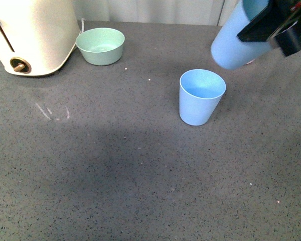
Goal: Stack blue cups with both arms
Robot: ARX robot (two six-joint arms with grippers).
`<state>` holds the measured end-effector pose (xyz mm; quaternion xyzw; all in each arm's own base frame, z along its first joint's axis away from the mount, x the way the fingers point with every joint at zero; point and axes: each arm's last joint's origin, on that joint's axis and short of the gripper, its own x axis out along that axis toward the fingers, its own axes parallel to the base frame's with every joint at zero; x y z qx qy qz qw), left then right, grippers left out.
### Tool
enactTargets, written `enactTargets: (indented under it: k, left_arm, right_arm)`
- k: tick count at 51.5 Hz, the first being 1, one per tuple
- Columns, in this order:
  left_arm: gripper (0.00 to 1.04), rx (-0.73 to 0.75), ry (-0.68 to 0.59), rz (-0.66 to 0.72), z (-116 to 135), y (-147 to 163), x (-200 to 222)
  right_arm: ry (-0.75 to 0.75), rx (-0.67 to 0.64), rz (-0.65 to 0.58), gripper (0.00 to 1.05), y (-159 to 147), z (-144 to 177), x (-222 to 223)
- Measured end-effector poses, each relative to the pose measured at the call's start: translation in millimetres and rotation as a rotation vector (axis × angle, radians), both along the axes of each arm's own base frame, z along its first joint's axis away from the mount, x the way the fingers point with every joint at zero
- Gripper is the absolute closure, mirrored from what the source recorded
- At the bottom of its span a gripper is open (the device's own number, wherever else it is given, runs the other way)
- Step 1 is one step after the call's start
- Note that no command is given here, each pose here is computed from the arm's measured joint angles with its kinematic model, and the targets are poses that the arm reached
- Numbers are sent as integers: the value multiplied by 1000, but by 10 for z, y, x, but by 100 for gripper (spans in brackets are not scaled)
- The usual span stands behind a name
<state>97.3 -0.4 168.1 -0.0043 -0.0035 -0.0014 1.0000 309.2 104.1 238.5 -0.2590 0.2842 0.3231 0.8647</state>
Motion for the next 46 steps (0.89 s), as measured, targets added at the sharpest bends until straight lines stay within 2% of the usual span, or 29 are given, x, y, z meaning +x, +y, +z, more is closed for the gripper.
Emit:
enactTargets:
  k: [11, 27, 39, 44, 46]
  left_arm:
    - [9, 0, 0, 0, 0, 0, 0]
    - [9, 0, 0, 0, 0, 0, 0]
    - [9, 0, 0, 0, 0, 0, 0]
    - [9, 0, 0, 0, 0, 0, 0]
    - [9, 0, 0, 0, 0, 0, 0]
  right_arm:
    - [33, -12, 63, 103, 255, -196, 15]
    - [84, -30, 64, 103, 376, -390, 51]
    - [44, -5, 13, 59, 316, -346, 99]
    - [-38, -4, -86, 44, 176, -276, 111]
    - [-75, 41, -133, 35, 81, -212, 75]
